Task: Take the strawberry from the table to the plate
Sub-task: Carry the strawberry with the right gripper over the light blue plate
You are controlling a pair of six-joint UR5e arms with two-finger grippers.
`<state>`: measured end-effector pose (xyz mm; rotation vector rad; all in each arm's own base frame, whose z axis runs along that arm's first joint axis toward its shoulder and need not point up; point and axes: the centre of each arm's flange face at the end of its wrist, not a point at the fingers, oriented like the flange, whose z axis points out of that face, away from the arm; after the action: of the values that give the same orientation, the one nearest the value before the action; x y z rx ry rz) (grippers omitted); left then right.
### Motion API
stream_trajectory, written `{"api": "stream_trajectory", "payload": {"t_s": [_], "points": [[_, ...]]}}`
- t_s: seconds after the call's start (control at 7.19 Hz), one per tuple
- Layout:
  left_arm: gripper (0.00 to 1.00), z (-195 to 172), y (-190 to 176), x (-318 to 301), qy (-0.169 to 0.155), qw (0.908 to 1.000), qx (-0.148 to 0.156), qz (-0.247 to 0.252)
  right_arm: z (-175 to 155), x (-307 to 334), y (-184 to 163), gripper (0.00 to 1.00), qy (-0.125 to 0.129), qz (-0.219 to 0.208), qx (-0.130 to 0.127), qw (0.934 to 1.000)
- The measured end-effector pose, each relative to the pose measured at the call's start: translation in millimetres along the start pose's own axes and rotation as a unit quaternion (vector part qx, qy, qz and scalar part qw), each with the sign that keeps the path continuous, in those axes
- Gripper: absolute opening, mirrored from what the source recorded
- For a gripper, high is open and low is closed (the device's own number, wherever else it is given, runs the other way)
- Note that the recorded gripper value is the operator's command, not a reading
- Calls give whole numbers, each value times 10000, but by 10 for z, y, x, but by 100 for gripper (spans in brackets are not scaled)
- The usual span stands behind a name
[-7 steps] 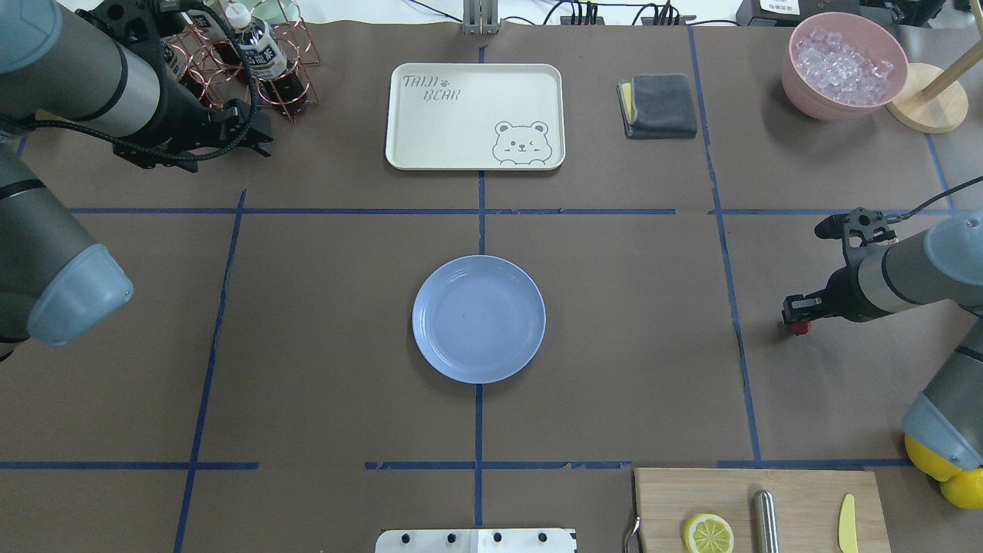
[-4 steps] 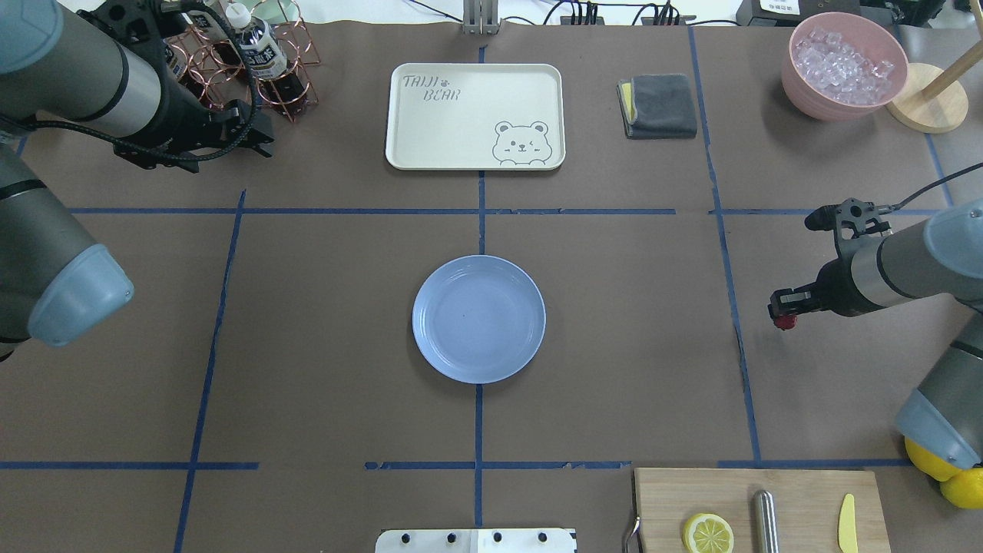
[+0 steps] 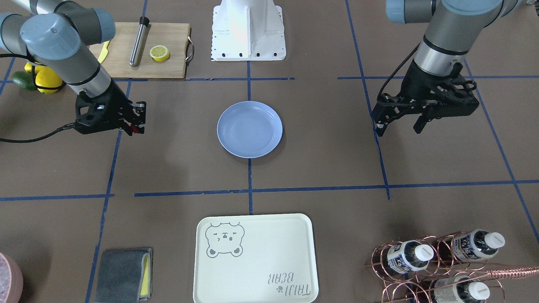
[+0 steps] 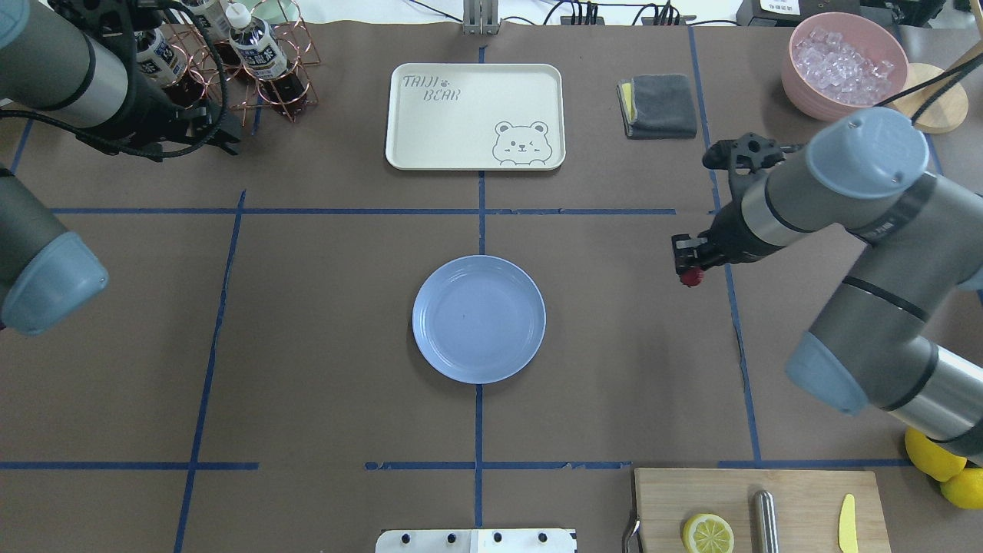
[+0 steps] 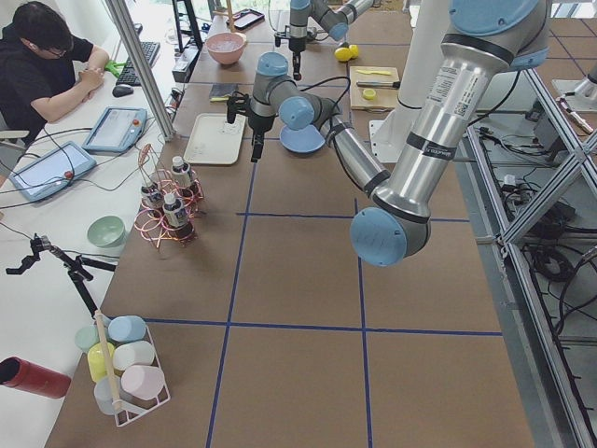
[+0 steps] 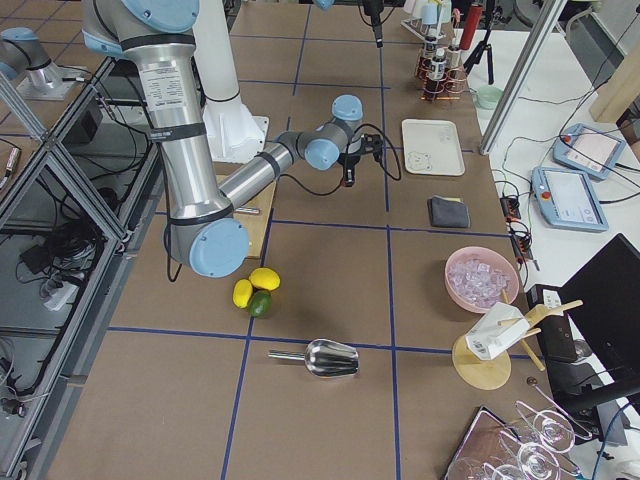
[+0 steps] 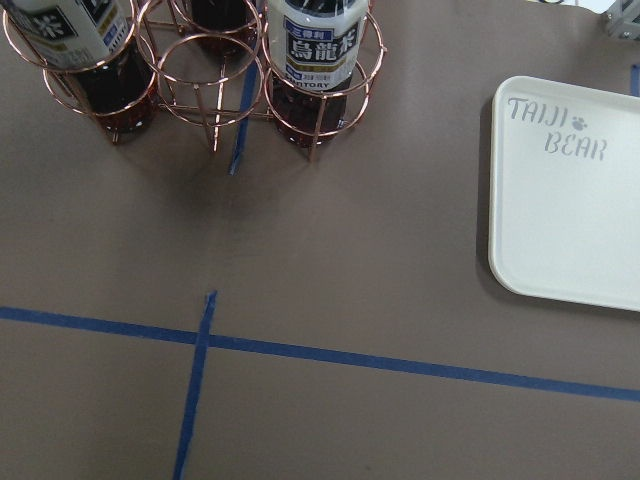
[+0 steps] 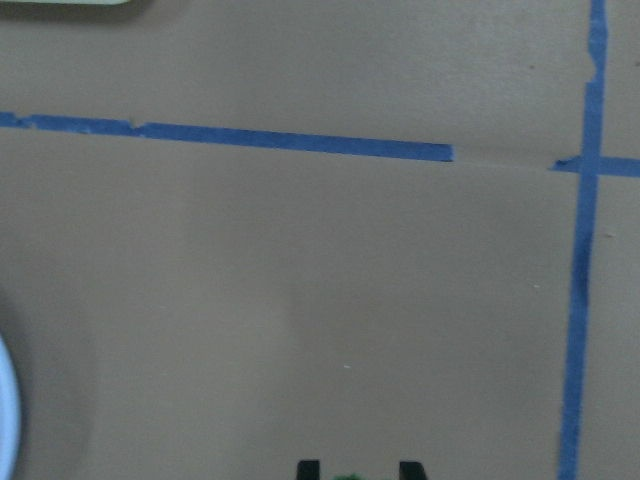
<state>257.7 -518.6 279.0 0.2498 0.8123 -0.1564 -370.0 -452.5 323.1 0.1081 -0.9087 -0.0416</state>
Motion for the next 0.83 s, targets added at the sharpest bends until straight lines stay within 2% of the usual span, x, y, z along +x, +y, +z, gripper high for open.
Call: {"api": "stream_trajectory", "payload": {"t_s": [0.28,0.56,0.83], "points": [[100,180,66,-441,-295,9979,-152,563,42,-1019,-13,0,-256,434,-122,9987],[100,291,114,-854,-474,9950,-240,849,280,-1688,127,0,-310,940,-206,9949],[100,330,172,-1258,-525,9934,-192,1000,533,-2060,224,0,-231,1101,-262,9933]]}}
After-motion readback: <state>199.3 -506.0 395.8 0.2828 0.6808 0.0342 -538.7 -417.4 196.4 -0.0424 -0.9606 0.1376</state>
